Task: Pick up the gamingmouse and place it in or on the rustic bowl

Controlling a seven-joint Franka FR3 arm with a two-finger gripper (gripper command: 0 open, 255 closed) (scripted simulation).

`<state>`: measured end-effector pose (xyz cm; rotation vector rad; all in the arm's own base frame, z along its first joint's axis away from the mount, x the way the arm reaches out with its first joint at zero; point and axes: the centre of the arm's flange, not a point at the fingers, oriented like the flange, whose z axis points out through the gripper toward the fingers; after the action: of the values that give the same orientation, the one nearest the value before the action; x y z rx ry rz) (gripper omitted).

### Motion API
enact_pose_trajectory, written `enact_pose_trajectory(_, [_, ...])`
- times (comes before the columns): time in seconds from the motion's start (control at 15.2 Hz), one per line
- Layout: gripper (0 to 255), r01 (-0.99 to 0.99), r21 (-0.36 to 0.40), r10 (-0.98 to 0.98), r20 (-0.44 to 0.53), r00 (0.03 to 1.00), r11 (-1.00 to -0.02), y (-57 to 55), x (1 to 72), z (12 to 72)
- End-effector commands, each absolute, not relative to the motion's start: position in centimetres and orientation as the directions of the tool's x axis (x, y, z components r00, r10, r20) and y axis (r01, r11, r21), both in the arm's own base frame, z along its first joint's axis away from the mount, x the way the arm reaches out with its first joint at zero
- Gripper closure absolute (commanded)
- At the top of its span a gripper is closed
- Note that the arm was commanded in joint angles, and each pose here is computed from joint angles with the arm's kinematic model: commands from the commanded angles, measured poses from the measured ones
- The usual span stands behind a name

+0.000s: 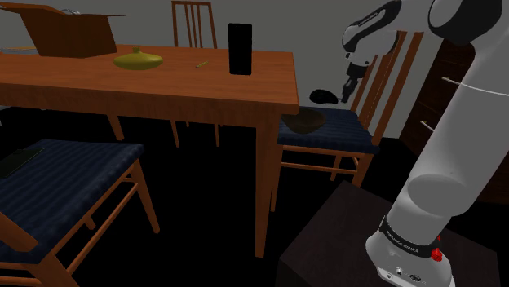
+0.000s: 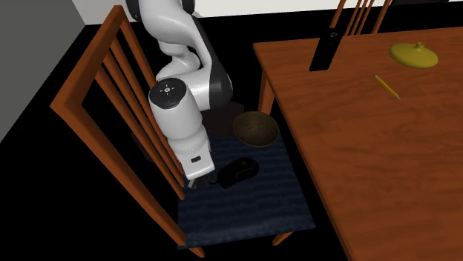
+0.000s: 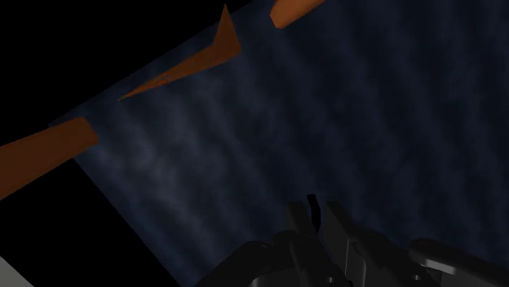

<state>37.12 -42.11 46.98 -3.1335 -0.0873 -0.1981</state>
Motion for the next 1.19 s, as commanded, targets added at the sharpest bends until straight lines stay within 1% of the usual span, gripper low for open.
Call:
enact_pose_trajectory(0.0, [255,0.055,0.003,0.055,0.126,0.991,-0.998,-42.0,37.1,48.1])
enact_pose_trajectory(0.79, [255,0.055,0.003,0.055,0.126,0.991,-0.998,-42.0,37.1,54.4])
enact_pose_trajectory(1.12, [255,0.055,0.003,0.055,0.126,0.991,-0.998,-35.4,37.1,54.4])
